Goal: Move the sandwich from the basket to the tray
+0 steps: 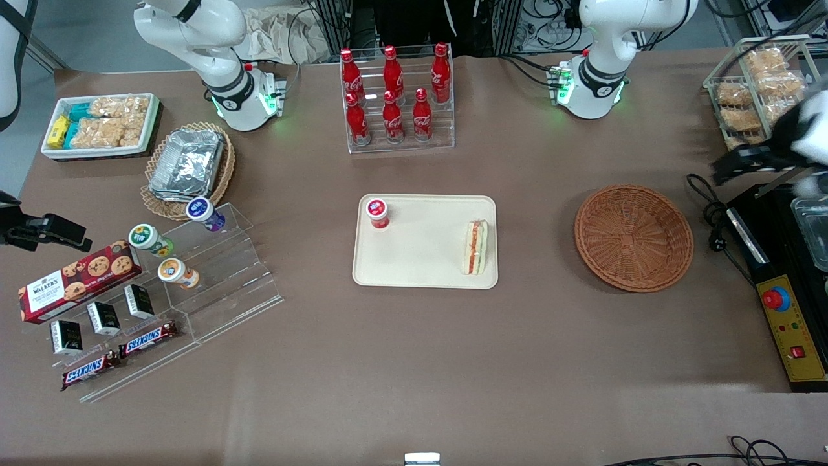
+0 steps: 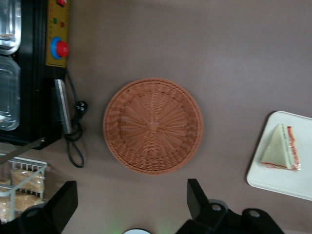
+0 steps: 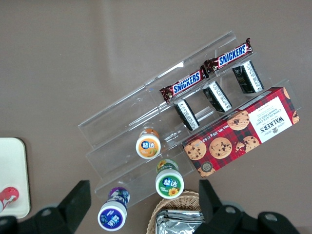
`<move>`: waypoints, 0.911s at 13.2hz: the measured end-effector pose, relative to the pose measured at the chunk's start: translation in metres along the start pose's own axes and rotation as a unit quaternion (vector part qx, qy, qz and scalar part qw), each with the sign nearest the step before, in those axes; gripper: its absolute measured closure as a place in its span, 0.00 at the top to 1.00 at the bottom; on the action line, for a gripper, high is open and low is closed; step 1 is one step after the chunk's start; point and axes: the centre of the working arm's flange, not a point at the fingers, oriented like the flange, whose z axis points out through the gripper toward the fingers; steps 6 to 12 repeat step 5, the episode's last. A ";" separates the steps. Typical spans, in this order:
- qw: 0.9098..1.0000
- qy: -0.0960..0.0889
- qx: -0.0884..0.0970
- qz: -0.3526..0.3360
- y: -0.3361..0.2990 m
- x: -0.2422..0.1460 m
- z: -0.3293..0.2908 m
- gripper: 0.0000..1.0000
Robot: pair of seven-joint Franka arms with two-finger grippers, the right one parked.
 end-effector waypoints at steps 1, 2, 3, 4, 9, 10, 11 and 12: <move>1.000 0.001 -0.001 -0.005 -0.010 0.002 0.000 1.00; 1.000 0.001 -0.001 -0.008 -0.014 0.004 0.000 1.00; 1.000 0.001 -0.001 -0.008 -0.014 0.005 0.000 1.00; 1.000 0.000 0.000 -0.007 -0.013 0.006 0.001 1.00; 1.000 -0.001 0.000 -0.007 -0.012 0.007 0.003 1.00; 1.000 -0.001 0.000 -0.007 -0.012 0.007 0.003 1.00; 1.000 -0.001 0.000 -0.007 -0.012 0.007 0.003 1.00; 1.000 -0.001 0.000 -0.007 -0.012 0.007 0.003 1.00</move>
